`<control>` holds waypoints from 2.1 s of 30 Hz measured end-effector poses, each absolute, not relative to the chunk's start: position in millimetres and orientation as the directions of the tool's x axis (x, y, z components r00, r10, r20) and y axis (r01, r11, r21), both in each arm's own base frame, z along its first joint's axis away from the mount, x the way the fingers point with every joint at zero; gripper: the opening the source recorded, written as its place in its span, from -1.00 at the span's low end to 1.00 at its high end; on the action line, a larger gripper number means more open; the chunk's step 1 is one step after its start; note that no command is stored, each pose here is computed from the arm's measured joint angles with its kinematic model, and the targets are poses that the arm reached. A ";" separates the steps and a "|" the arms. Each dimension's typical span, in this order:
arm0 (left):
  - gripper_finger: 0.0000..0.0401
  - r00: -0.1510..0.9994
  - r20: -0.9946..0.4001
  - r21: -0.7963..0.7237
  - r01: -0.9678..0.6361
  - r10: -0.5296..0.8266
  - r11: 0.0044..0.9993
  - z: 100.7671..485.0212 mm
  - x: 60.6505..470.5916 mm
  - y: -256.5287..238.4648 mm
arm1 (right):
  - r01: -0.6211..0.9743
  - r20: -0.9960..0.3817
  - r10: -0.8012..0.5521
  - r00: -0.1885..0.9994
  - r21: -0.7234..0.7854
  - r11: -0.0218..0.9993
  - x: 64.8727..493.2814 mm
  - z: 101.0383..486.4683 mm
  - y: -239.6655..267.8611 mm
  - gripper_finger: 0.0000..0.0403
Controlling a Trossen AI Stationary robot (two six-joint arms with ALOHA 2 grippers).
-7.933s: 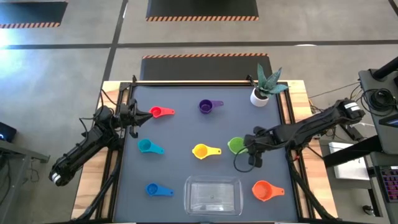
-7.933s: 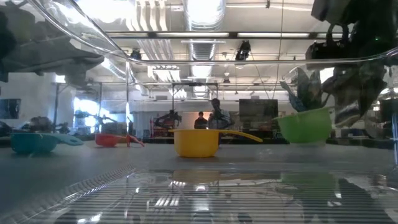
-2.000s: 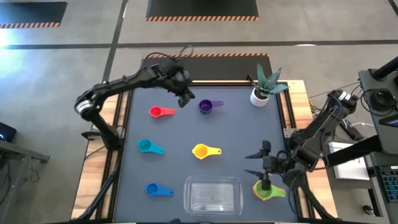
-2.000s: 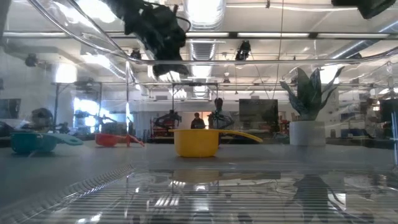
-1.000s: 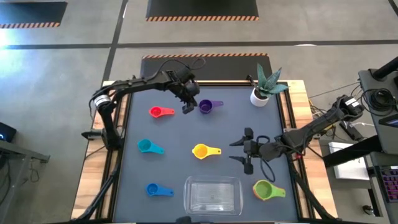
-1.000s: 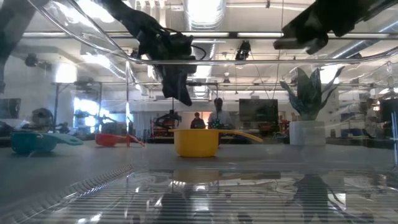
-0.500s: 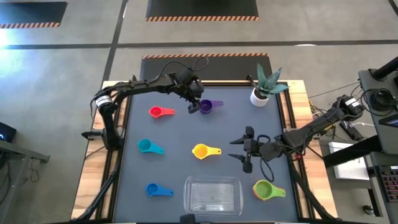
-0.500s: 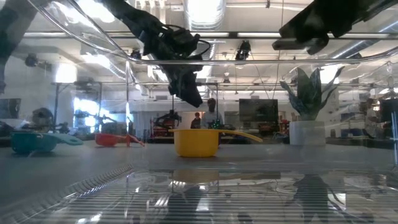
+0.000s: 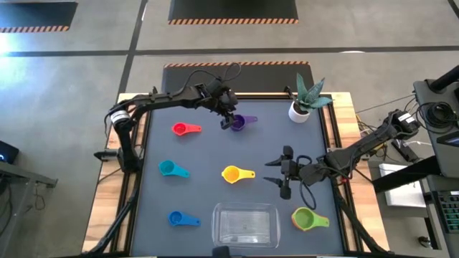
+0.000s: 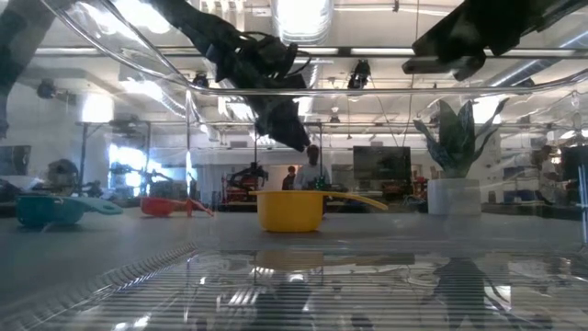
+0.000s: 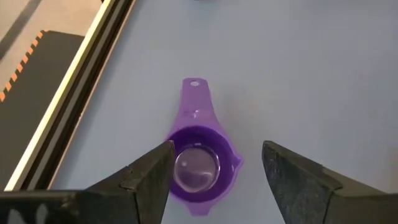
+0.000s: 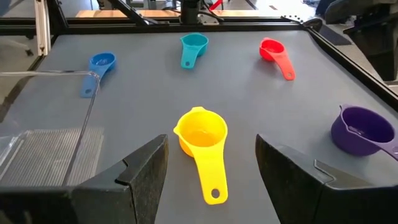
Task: Nest measuring cups in basket
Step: Stack the violet measuring cup on top of the green measuring cup
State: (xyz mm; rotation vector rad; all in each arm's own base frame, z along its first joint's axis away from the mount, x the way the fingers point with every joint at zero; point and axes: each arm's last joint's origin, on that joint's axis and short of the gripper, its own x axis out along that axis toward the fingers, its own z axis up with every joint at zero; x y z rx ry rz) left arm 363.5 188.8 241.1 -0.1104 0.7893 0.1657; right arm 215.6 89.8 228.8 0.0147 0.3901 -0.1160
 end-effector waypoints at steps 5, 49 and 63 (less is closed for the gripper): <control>0.13 0.686 -0.723 -0.056 -0.182 0.086 0.982 226.9 371.2 189.0 | 0.121 -0.381 -0.117 0.917 -0.013 0.993 215.5 228.6 89.6 0.15; 0.05 0.304 -0.950 -0.032 0.132 -0.071 0.991 204.7 411.6 161.9 | 0.159 -0.436 -0.147 0.888 -0.009 0.987 212.2 222.0 87.6 0.15; 0.05 0.275 -0.954 0.175 0.175 0.122 0.969 179.1 418.7 142.6 | 0.162 -0.436 -0.147 0.888 -0.002 0.987 212.2 222.0 87.6 0.15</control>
